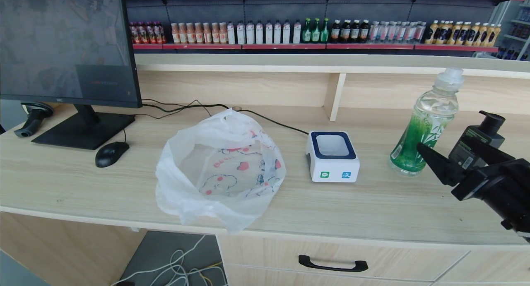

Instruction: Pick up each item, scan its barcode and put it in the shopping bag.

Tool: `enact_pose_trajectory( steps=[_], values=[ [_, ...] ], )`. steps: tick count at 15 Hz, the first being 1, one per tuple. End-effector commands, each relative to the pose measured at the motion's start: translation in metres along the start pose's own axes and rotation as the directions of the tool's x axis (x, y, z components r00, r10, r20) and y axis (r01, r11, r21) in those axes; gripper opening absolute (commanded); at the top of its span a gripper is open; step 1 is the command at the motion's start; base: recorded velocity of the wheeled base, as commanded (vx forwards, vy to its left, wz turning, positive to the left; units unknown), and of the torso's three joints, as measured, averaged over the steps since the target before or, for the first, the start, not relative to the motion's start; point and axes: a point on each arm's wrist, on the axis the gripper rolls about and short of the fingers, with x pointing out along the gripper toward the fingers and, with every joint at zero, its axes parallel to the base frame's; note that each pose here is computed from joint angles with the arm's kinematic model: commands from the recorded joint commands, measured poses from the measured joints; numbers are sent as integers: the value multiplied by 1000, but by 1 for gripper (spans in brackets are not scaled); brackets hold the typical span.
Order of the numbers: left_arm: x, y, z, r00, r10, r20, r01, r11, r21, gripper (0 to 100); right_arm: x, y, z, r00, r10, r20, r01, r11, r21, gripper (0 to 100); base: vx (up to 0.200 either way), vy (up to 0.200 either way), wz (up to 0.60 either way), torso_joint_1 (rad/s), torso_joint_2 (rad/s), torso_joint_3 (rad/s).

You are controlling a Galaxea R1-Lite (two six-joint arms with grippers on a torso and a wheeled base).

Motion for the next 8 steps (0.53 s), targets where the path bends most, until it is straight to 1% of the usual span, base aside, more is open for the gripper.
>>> enact_pose_trajectory(
  steps=[1,4,8],
  values=[
    [0,0,0,1000,1,1,-1,1000,1,100,12,0,-5,1000,2,-17,-2,1000,3,100,0,0,0,0,0,0],
    [0,0,0,1000,1,1,-1,1000,2,100,24,-1,-2,1000,12,5,-12,1000,3,100,0,0,0,0,0,0],
    [0,0,0,1000,-1,1,1,1000,2,100,31,-5,-8,1000,1,-14,-1,1000,0,100,0,0,0,0,0,0]
  ],
)
